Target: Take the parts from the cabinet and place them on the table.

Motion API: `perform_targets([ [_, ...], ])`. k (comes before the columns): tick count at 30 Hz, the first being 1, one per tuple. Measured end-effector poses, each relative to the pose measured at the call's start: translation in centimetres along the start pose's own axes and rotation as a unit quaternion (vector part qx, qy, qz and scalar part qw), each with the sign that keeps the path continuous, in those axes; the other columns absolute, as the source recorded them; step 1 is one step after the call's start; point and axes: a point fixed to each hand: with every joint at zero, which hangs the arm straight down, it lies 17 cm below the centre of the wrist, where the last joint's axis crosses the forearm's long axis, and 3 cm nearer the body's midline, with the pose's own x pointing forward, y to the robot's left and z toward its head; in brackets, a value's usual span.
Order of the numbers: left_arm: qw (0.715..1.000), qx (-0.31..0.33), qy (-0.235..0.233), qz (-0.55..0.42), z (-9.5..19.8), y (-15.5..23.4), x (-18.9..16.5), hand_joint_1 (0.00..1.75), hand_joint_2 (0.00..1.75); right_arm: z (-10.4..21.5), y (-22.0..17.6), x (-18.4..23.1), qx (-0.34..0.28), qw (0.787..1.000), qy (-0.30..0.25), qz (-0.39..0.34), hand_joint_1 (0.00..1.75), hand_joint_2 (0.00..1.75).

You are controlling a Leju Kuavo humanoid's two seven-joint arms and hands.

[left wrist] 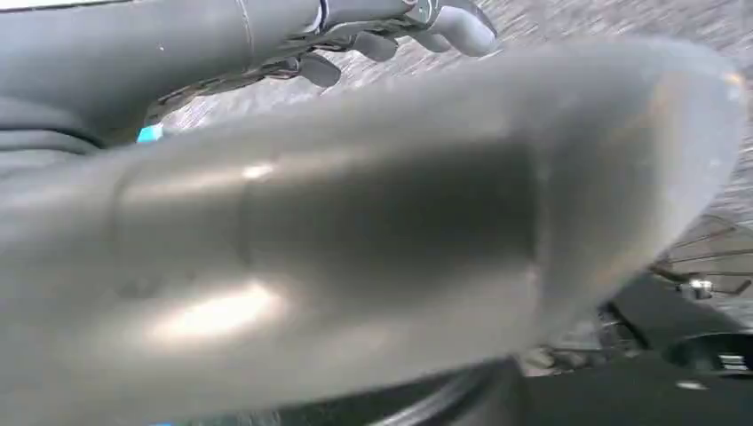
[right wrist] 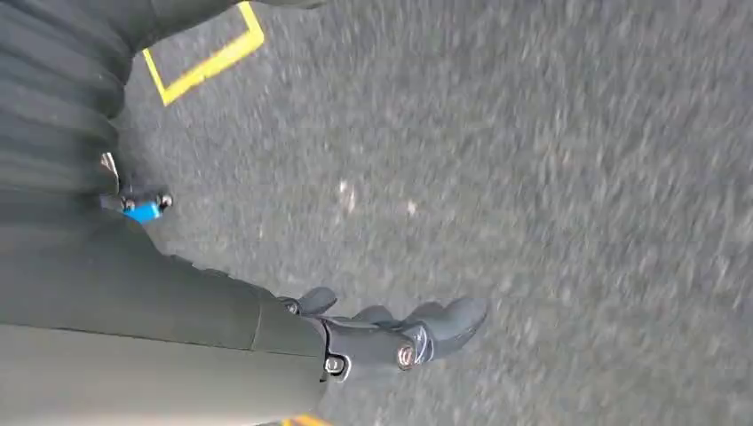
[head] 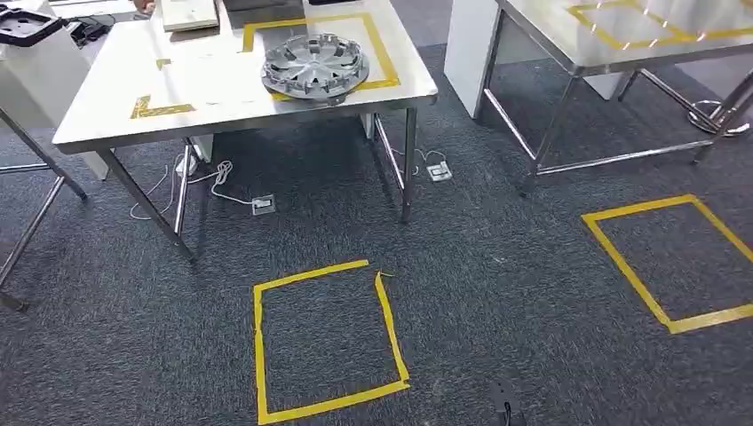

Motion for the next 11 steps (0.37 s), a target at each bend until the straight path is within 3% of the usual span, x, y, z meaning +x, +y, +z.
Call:
perform_targets([
  [11, 1.000, 0.002, -0.004, -0.025, -0.02, 0.13, 0.26, 0.00, 0.00, 0.14, 0.52, -0.07, 0.001, 0.999, 0.006, -0.036, 0.00, 1.75],
])
